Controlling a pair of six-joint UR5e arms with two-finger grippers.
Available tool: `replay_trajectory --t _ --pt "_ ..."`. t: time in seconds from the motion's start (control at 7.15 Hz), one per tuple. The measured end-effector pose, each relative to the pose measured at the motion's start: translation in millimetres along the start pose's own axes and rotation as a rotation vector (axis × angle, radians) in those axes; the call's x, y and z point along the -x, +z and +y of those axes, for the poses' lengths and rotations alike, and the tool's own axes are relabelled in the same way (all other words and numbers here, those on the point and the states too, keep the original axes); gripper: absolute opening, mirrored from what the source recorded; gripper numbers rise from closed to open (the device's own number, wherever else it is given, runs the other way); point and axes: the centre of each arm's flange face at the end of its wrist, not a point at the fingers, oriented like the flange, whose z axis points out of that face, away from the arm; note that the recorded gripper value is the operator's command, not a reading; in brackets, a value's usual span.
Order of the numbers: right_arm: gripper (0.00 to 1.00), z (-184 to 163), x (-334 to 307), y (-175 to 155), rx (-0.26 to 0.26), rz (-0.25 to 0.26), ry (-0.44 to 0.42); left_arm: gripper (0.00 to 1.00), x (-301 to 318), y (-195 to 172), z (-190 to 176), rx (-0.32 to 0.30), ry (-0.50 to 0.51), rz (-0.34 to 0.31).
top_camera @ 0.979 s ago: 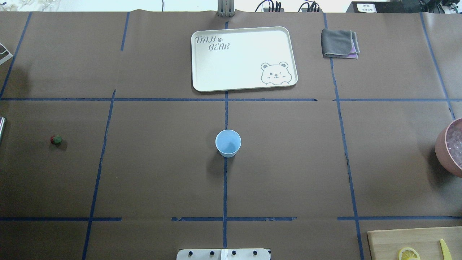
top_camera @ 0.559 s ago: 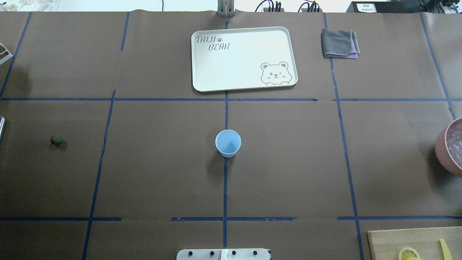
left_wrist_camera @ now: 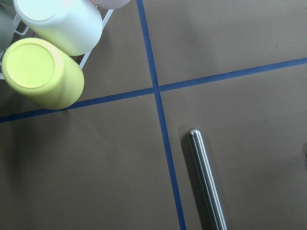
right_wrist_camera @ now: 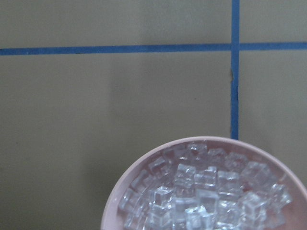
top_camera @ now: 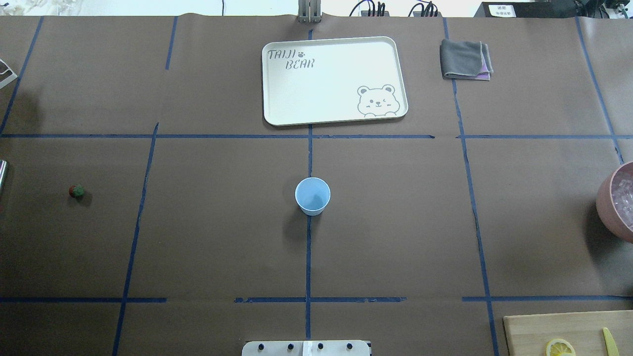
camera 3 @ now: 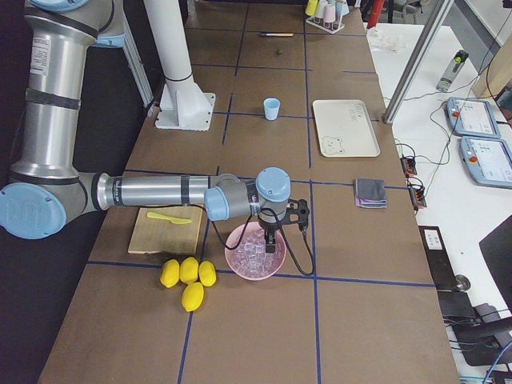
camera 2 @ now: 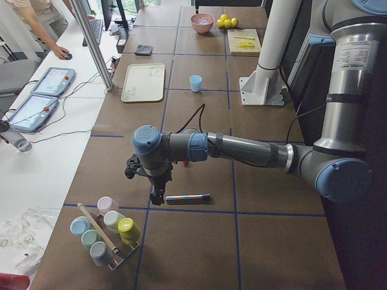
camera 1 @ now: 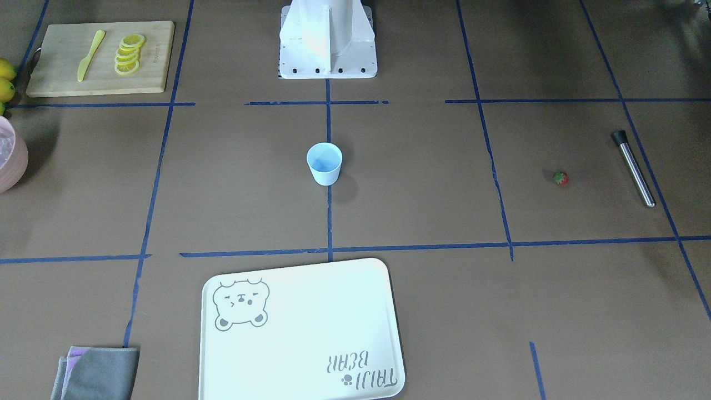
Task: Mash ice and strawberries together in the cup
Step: 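Grasp an ice cube from the pink bowl with the right gripper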
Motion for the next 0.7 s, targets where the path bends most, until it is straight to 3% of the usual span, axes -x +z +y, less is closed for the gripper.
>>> replay_trajectory --t 0.7 --pt "0.9 51.7 -10.3 36.0 0.034 0.033 0.194 1.0 -1.3 -1.5 -0.7 -0.003 -0.004 0.0"
